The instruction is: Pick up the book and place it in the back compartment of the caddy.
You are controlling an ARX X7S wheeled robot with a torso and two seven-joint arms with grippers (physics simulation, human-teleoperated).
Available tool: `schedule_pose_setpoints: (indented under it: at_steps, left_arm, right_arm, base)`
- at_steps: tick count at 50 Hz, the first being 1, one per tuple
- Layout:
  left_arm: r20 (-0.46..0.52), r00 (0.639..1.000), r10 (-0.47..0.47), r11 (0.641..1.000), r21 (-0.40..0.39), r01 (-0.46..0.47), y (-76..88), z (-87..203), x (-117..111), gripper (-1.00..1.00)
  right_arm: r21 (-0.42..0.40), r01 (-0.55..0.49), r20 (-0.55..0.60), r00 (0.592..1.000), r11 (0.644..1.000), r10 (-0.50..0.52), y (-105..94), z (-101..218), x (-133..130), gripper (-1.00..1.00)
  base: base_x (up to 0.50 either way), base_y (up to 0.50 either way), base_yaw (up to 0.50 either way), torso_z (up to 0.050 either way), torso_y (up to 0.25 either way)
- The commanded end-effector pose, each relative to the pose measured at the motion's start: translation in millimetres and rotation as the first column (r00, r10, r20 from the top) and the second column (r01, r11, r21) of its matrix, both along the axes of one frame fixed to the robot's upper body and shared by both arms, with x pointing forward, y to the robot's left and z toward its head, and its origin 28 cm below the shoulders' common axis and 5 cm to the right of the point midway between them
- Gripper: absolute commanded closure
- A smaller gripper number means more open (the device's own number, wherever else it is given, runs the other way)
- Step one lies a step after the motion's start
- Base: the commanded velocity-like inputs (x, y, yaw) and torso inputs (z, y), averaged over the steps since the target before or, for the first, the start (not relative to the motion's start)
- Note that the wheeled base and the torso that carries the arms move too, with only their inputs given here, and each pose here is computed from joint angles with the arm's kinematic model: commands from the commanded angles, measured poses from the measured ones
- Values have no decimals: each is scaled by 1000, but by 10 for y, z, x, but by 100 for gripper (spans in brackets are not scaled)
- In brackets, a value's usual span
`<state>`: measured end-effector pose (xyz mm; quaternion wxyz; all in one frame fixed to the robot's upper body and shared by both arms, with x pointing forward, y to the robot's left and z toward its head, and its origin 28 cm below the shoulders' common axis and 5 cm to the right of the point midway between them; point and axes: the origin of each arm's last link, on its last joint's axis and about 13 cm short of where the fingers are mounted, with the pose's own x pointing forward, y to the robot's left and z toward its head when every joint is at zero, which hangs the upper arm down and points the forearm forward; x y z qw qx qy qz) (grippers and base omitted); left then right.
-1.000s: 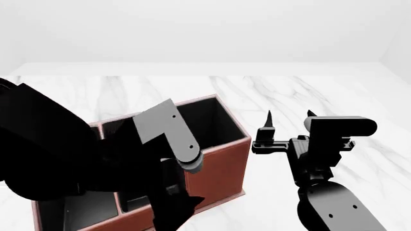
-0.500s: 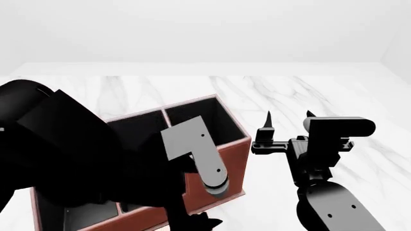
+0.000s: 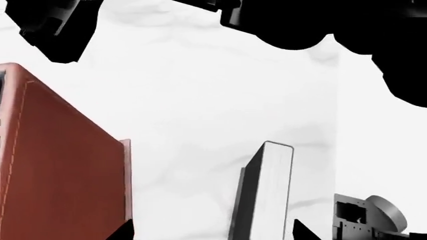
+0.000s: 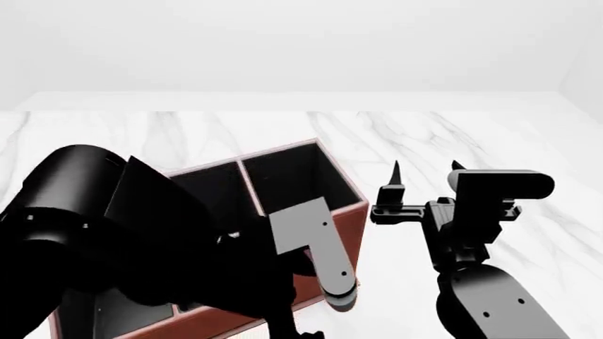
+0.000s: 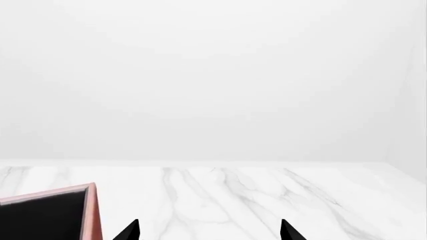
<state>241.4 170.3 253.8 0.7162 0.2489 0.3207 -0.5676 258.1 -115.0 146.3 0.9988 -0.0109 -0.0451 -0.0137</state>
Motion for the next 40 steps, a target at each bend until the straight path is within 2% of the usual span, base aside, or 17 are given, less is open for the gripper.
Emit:
schedule_pose_setpoints:
  at_steps: [1, 9, 23, 40]
  left_arm:
    - [-42, 997, -58, 998, -7, 58, -107, -174, 28, -100]
    - [-75, 993, -92, 996, -14, 92, -183, -275, -24, -100]
    - [-115, 983, -144, 990, -15, 143, -223, -307, -169, -100]
    - [-162, 977, -142, 989, 11, 145, -250, -447, -140, -100]
  right_arm:
    - [2, 4, 2, 1000, 1000, -4, -8, 7, 10, -100]
    - [0, 1, 1, 1000, 1000, -1, 3, 6, 17, -100]
    - [0, 5, -8, 1000, 1000, -5, 1, -22, 40, -100]
    - [2, 4, -4, 1000, 1000, -4, -2, -15, 27, -100]
  base:
    - [0, 0, 0, 0, 0]
    - [0, 0, 0, 0, 0]
    - [0, 0, 0, 0, 0]
    - [0, 0, 0, 0, 0]
